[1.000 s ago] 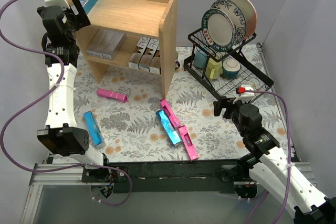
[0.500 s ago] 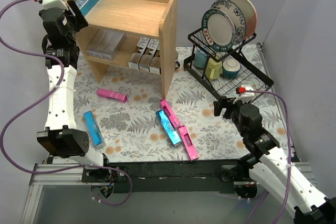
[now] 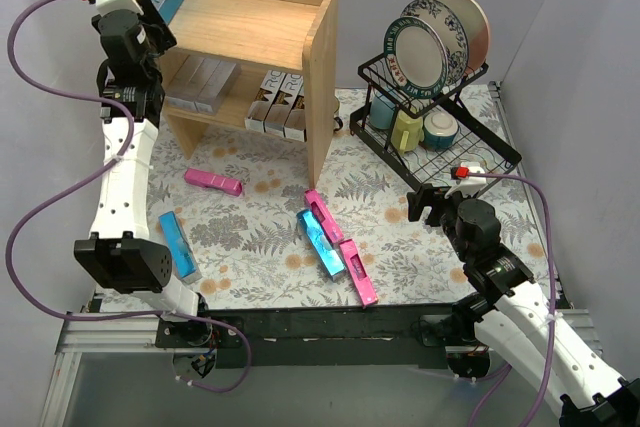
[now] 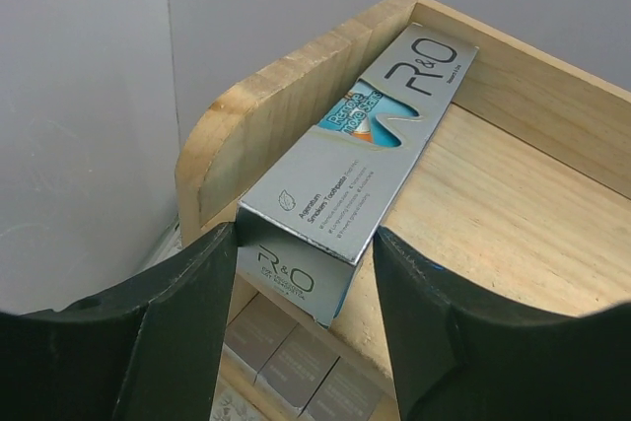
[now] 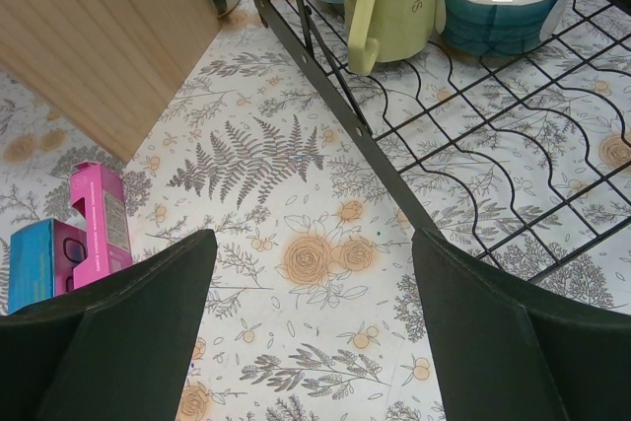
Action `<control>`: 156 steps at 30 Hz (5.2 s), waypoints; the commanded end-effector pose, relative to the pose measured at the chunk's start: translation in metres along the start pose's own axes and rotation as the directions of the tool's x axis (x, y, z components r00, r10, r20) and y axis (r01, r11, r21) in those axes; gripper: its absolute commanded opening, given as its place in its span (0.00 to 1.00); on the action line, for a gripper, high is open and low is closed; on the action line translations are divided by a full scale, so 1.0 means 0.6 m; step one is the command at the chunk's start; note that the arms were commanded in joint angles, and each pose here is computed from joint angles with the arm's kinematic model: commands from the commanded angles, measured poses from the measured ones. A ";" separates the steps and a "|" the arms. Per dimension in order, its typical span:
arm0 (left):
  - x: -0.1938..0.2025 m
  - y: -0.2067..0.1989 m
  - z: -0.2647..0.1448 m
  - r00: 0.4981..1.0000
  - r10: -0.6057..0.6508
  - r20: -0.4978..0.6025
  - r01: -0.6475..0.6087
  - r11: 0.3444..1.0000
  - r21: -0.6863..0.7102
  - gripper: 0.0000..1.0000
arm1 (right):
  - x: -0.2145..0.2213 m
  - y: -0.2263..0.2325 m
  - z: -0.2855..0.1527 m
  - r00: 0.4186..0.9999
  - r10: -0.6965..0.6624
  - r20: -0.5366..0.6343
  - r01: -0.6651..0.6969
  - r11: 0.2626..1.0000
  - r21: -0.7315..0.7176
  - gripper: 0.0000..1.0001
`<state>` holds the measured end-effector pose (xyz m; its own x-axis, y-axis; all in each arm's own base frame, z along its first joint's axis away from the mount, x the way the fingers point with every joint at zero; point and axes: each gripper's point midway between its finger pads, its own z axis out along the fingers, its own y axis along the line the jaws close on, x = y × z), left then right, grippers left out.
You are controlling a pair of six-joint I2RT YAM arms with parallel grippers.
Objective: Place and organize the toothpastes onto the shelf
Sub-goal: Place the toothpaste on the shelf, then pick up the toothpaste from the center of the board.
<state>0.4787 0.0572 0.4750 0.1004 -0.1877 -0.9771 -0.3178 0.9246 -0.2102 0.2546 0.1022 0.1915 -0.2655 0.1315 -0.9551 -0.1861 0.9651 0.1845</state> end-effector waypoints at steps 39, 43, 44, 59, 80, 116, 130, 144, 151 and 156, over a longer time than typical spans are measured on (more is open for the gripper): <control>0.097 0.112 -0.273 0.962 -0.253 -0.103 0.238 0.961 -0.140 0.98 | -0.011 0.042 -0.009 1.000 0.005 0.012 -0.003 0.990 -0.140 0.88; 0.234 0.182 -0.295 0.943 -0.252 -0.218 0.167 0.923 -0.347 0.98 | -0.001 0.049 -0.005 1.000 -0.002 -0.013 0.000 0.987 -0.160 0.88; 0.256 0.196 -0.301 0.941 -0.251 -0.228 0.149 0.910 -0.387 0.98 | -0.001 0.052 -0.006 1.000 -0.003 -0.014 0.001 0.986 -0.170 0.88; 0.542 0.296 -0.324 0.854 -0.306 -0.421 -0.004 0.804 -0.594 0.98 | 0.007 0.056 -0.003 1.000 -0.011 -0.029 0.005 0.983 -0.184 0.88; 0.668 0.220 -0.354 0.575 -0.390 -0.719 0.065 0.898 -0.436 0.84 | 0.002 0.052 -0.007 1.000 0.000 -0.014 -0.002 0.984 -0.176 0.88; 0.741 0.075 -0.552 0.458 -0.351 -0.817 0.011 0.921 -0.390 0.79 | 0.012 0.049 0.000 1.000 -0.003 -0.028 -0.002 0.986 -0.164 0.88; 0.721 0.065 -0.567 0.486 -0.335 -0.807 -0.003 0.923 -0.385 0.47 | 0.010 0.050 -0.002 1.000 -0.009 -0.028 0.005 0.986 -0.167 0.87; 0.539 -0.076 -0.547 0.497 -0.245 -0.833 0.350 0.934 -0.066 0.34 | 0.000 0.123 -0.018 0.999 -0.023 -0.035 0.007 0.916 -0.402 0.87; 0.492 -0.156 -0.604 0.462 -0.069 -0.884 0.568 0.789 0.236 0.36 | -0.019 0.210 -0.041 0.999 0.015 -0.049 -0.043 0.758 -0.650 0.87; 0.464 -0.196 -0.654 0.442 0.042 -0.896 0.688 0.625 0.369 0.37 | -0.016 0.253 -0.040 0.986 0.050 -0.157 -0.150 0.662 -0.734 0.88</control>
<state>0.1920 -0.2001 0.1798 -0.7795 -0.4605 -0.4246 -0.0370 0.7105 -0.7027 0.2169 0.2114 0.1923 -0.4233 0.0899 -0.9015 -0.6721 0.6361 0.3790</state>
